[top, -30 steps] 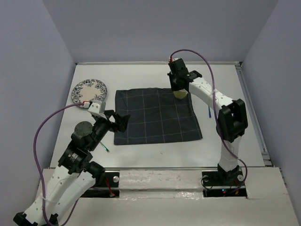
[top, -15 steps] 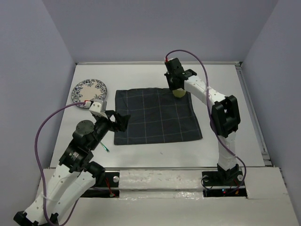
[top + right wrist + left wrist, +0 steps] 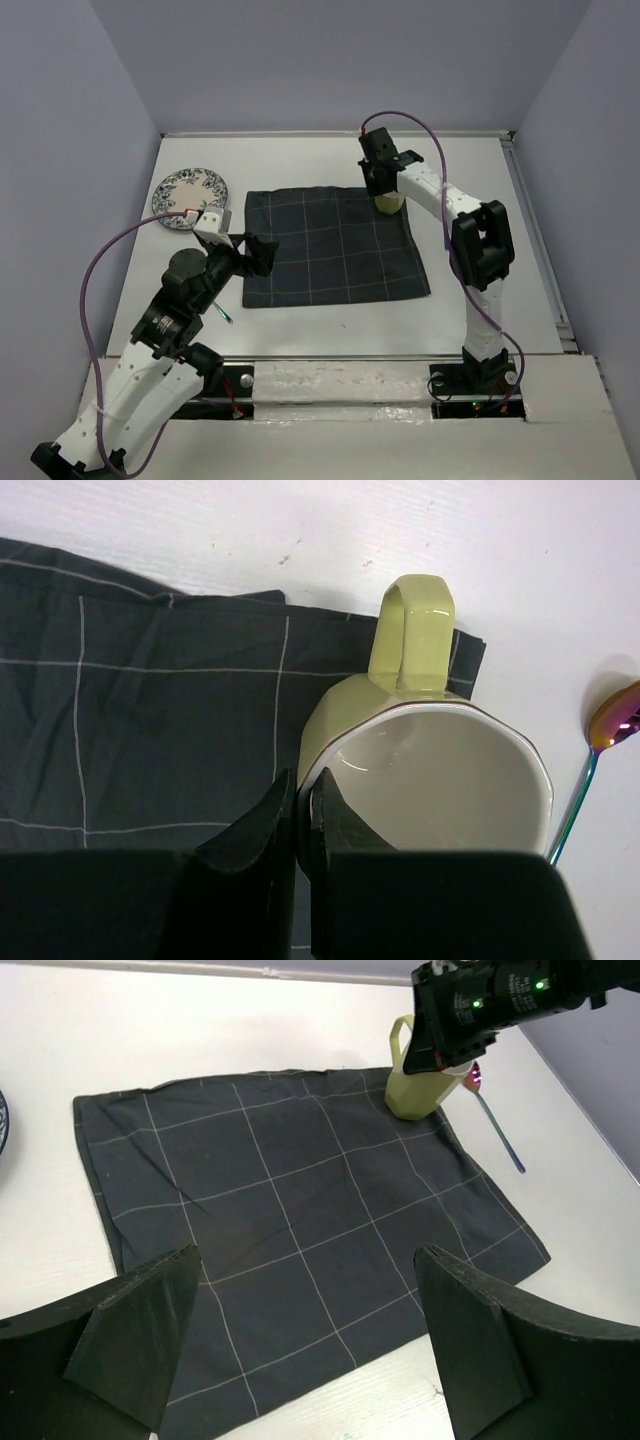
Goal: Set the dinner table for one person
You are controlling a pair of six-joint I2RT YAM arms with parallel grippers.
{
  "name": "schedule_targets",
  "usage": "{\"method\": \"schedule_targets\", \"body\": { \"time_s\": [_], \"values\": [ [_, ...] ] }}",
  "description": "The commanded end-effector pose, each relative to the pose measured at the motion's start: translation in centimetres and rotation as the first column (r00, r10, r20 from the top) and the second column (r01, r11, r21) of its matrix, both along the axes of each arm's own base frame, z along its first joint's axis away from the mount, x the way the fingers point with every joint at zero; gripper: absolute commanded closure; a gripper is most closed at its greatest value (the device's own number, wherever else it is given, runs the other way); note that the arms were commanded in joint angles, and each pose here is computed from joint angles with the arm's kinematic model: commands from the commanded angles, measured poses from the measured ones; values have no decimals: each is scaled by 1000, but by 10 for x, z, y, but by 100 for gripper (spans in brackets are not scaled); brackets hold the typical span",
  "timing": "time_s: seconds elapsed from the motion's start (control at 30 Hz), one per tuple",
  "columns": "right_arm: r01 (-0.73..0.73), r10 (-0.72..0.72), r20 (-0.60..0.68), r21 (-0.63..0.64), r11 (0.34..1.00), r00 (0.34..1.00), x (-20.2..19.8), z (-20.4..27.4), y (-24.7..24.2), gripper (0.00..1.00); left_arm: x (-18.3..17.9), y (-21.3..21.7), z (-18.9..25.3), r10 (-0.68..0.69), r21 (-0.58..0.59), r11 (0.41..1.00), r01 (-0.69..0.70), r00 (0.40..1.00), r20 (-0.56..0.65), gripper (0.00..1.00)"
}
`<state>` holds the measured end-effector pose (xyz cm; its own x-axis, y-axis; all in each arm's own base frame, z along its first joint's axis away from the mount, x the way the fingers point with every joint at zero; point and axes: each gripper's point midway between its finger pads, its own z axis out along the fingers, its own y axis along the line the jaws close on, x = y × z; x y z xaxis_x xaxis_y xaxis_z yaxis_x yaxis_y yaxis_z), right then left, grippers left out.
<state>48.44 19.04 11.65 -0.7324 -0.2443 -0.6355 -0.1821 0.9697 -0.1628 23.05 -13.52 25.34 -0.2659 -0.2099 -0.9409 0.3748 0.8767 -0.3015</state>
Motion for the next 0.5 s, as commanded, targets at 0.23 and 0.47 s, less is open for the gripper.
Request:
{"method": "schedule_targets", "body": {
  "time_s": [0.23,0.47],
  "values": [
    [14,-25,116,97,995,993,12,40,-4,38,42,36,-28,206,4,978,-207,969,-138,1],
    [26,-56,187,160,987,981,-2,87,-9,30,66,71,-47,368,-32,921,-387,895,-252,1]
  ]
}}
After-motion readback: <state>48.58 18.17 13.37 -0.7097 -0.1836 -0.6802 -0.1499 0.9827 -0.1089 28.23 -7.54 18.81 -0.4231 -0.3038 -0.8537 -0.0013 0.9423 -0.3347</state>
